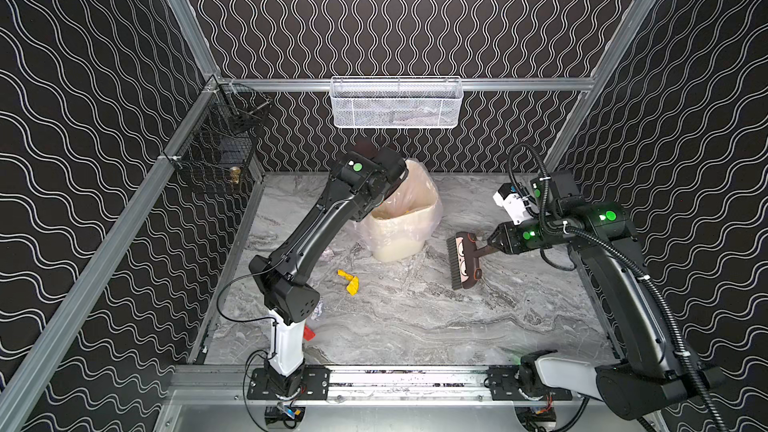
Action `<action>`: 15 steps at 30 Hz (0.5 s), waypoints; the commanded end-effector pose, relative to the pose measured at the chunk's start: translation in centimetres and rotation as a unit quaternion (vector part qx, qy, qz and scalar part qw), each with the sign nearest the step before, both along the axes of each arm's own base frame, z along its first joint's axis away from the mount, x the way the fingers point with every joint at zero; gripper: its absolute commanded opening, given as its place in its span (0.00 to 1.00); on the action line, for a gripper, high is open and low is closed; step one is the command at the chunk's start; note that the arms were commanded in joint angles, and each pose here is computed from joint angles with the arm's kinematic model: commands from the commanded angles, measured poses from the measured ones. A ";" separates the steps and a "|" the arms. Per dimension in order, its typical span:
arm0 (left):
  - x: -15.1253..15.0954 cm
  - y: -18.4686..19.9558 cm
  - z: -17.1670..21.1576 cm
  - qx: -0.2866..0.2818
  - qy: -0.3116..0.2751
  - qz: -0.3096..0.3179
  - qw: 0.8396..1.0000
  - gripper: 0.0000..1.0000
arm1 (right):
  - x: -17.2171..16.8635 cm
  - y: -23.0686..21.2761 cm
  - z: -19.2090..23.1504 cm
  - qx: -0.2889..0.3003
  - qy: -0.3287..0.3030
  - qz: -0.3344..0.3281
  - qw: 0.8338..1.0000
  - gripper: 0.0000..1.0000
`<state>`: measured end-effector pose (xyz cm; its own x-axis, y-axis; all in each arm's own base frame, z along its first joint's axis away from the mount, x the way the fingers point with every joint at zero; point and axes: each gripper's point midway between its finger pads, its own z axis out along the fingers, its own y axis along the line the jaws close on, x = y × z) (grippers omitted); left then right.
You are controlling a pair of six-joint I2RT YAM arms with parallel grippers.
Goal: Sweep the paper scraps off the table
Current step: 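Tip the dustpan over the bin with the left gripper to empty it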
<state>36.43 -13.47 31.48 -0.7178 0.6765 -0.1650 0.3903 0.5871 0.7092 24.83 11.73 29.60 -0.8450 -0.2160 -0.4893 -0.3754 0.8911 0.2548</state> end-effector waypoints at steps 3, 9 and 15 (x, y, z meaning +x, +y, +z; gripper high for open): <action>-0.6 0.9 2.3 0.134 -0.029 -0.019 0.990 0.00 | 0.1 0.6 0.0 0.016 0.003 0.005 1.000 0.00; -0.8 -0.6 2.7 0.228 -0.049 -0.052 0.971 0.00 | -0.1 0.4 0.2 0.015 -0.001 0.001 1.000 0.00; -1.3 -1.8 3.8 0.289 -0.077 -0.074 0.951 0.00 | -0.5 0.1 0.2 0.011 -0.005 -0.003 1.000 0.00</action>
<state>35.72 -16.28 33.49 -0.6060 0.7916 0.0786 0.3307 0.1608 0.9300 24.31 11.75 29.57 -0.8439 -0.2147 -0.4916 -0.3791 0.8871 0.2634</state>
